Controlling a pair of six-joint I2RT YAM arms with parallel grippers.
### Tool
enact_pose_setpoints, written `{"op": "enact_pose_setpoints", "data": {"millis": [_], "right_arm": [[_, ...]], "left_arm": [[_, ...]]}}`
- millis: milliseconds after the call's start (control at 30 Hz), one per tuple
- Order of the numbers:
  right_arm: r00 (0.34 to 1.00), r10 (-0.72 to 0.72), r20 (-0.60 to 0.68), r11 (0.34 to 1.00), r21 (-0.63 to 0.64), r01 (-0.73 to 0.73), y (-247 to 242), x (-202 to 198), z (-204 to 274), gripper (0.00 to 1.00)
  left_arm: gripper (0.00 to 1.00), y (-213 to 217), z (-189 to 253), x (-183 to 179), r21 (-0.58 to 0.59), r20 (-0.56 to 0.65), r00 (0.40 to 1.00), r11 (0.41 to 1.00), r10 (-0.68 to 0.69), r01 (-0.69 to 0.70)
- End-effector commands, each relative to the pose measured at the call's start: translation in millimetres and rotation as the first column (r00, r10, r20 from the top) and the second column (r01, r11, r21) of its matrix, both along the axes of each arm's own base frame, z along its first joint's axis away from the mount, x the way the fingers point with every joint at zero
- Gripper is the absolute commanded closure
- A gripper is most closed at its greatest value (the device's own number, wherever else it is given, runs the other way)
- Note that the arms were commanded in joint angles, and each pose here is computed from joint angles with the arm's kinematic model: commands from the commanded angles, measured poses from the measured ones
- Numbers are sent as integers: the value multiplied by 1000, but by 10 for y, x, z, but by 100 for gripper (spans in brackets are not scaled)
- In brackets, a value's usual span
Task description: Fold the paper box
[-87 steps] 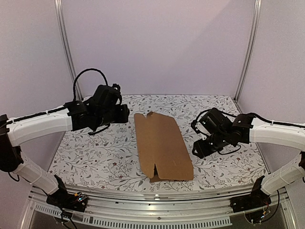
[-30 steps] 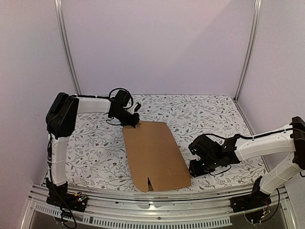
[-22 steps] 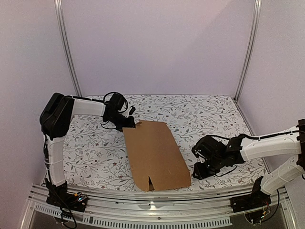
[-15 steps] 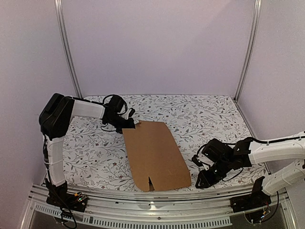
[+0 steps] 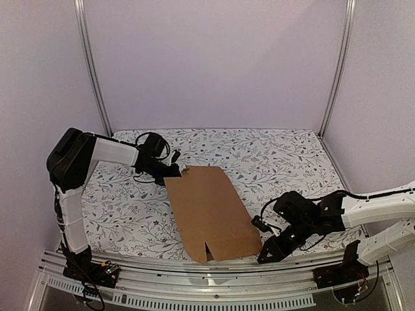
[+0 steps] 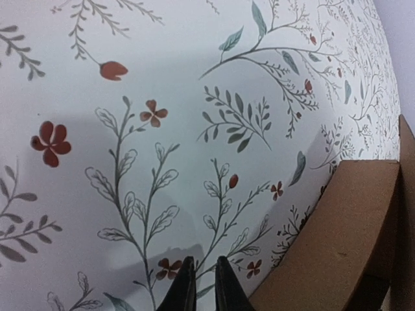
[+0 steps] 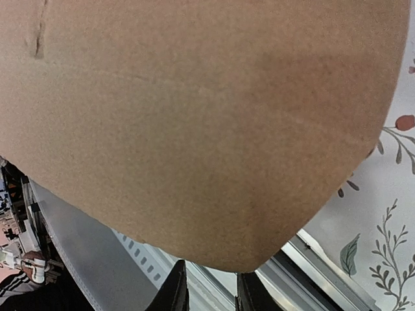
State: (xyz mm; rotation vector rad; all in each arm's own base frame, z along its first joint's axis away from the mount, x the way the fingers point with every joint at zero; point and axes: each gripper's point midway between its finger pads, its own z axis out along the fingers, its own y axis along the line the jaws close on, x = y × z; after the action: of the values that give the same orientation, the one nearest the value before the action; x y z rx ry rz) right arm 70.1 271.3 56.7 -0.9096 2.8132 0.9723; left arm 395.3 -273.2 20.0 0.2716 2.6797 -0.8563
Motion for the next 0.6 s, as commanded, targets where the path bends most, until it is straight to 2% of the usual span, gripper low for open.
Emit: {"op": "enact_pose_setpoints", "data": {"millis": [0,300,567], "right_arm": [[999,26,23,999,19,-27,98,2,64,75],[974,-109,200,990,-62,124,59,430,44,74],[898,-256,358,951,-72,300,-56,838,168,72]], "left_arm": [[89,15,91,-22,-12,29,999,1000,14,-14],[90,152,104,-149,4,29,997,998,66,-66],[90,305,122,-277,29,49,993,994,103,-104]]}}
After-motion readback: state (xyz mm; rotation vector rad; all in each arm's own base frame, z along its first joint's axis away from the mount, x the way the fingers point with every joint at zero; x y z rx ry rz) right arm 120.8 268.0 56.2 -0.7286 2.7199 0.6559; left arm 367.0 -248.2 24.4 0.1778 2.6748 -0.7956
